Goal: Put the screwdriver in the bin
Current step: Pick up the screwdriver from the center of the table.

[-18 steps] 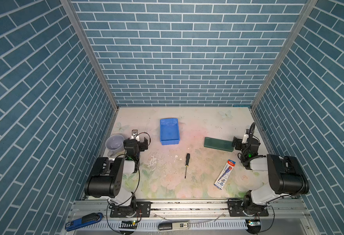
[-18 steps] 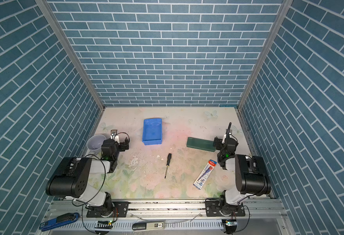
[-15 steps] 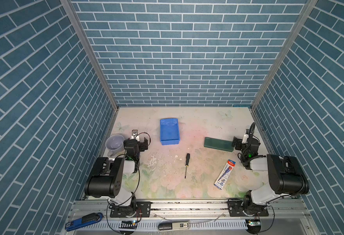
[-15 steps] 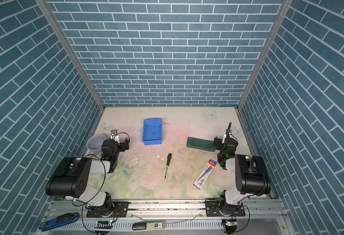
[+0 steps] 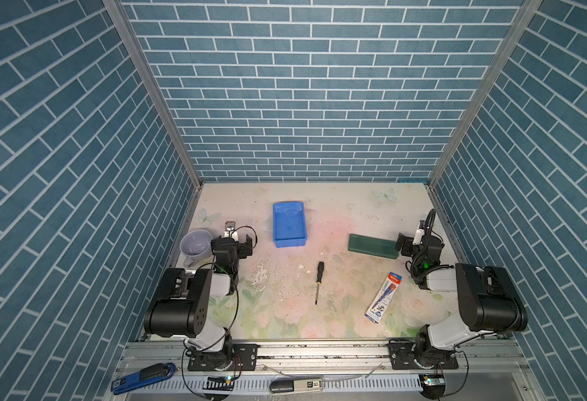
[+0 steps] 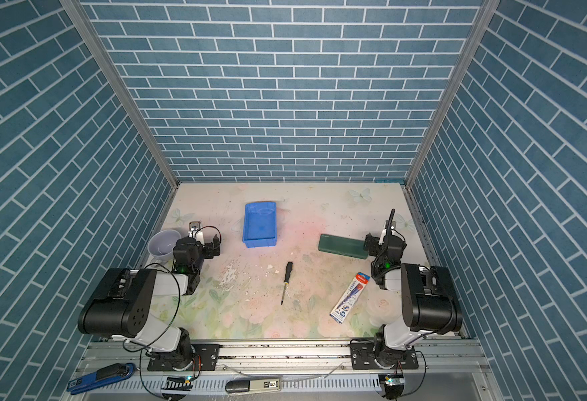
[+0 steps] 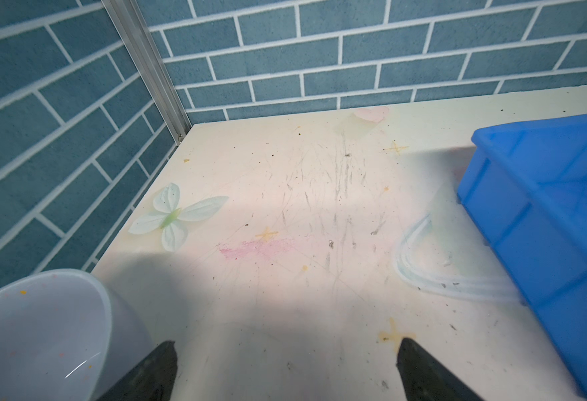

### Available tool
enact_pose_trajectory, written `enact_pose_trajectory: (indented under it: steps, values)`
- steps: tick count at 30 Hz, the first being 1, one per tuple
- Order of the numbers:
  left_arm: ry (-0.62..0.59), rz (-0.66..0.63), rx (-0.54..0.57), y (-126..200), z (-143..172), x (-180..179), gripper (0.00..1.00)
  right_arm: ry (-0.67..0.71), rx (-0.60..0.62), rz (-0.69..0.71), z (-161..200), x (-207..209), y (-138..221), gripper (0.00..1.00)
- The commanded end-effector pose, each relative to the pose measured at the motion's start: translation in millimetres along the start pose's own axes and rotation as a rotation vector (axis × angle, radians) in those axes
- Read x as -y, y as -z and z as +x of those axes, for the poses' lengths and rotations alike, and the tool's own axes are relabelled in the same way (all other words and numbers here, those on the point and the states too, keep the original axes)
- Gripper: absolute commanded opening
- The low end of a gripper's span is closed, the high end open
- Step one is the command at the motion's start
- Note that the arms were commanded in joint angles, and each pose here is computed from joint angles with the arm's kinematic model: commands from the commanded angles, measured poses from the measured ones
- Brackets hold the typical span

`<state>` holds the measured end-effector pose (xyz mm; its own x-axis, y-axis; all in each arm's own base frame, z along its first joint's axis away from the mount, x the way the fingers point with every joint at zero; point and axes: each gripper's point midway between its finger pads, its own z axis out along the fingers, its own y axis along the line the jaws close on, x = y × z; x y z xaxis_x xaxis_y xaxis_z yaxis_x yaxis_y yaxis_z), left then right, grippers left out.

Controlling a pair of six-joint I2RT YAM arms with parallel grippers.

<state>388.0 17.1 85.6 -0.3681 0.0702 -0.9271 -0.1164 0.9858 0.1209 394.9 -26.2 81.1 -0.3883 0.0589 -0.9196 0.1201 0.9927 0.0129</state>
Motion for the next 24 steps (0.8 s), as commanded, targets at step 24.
enact_pose_trajectory:
  steps: [24]
  values:
    - [-0.045, -0.152, 0.044, 51, -55, -1, 1.00, 0.073, 0.091, -0.074, -31, -14, 35, 0.99]
